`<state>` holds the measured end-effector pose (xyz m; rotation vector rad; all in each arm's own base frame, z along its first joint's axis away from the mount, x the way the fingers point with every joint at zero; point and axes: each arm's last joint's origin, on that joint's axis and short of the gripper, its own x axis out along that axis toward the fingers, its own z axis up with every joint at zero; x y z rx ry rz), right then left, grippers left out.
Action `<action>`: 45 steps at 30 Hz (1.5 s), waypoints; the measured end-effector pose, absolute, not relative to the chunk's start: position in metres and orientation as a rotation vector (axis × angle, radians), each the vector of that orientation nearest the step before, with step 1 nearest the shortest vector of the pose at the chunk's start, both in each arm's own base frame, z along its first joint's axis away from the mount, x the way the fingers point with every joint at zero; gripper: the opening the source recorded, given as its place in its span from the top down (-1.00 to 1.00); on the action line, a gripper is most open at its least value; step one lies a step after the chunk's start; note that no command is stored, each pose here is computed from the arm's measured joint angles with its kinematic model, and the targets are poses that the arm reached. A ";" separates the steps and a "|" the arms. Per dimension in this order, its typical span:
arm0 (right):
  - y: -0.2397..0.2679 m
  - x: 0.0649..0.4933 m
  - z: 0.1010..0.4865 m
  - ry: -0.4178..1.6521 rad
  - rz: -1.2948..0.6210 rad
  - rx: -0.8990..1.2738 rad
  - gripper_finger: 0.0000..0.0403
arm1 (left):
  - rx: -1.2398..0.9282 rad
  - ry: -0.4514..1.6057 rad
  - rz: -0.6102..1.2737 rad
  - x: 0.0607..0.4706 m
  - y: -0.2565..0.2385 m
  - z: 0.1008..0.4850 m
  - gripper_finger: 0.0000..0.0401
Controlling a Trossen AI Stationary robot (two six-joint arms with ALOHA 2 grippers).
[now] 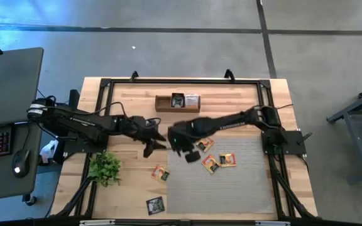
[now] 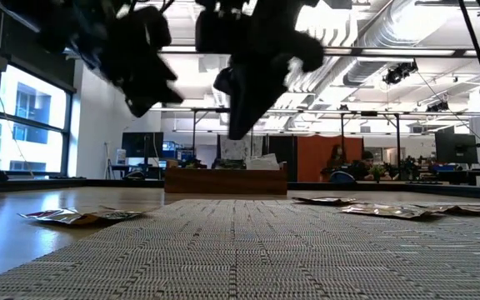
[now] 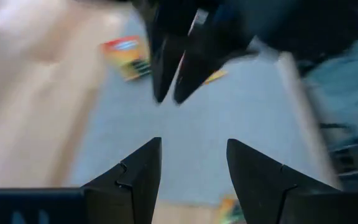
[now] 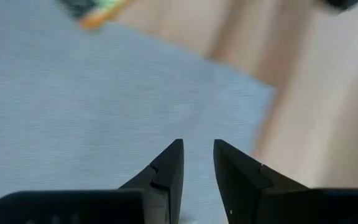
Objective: Pick & Place Tea
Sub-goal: Put the black tea bag into the middle section of the wooden organizer
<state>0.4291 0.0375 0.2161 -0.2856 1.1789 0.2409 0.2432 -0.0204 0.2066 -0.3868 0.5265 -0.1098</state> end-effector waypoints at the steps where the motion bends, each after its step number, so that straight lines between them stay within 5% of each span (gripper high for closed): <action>1: 0.046 0.426 0.216 1.200 0.247 -0.257 0.58 | -0.405 0.508 -0.150 0.246 -0.025 0.207 0.11; 12: 0.124 0.397 0.171 1.250 0.197 -0.146 0.59 | -0.522 0.430 -0.353 0.236 -0.127 0.213 0.11; 22: 0.188 0.398 0.164 0.797 0.333 -0.233 0.59 | -0.287 0.605 -0.355 0.234 -0.194 0.188 0.11; 33: 0.173 0.412 0.170 0.687 0.316 -0.269 0.59 | -0.002 0.842 -0.395 0.270 -0.213 0.146 0.11; 45: 0.159 0.407 0.150 0.653 0.245 -0.165 0.59 | -0.089 0.917 -0.416 0.273 -0.212 0.140 0.11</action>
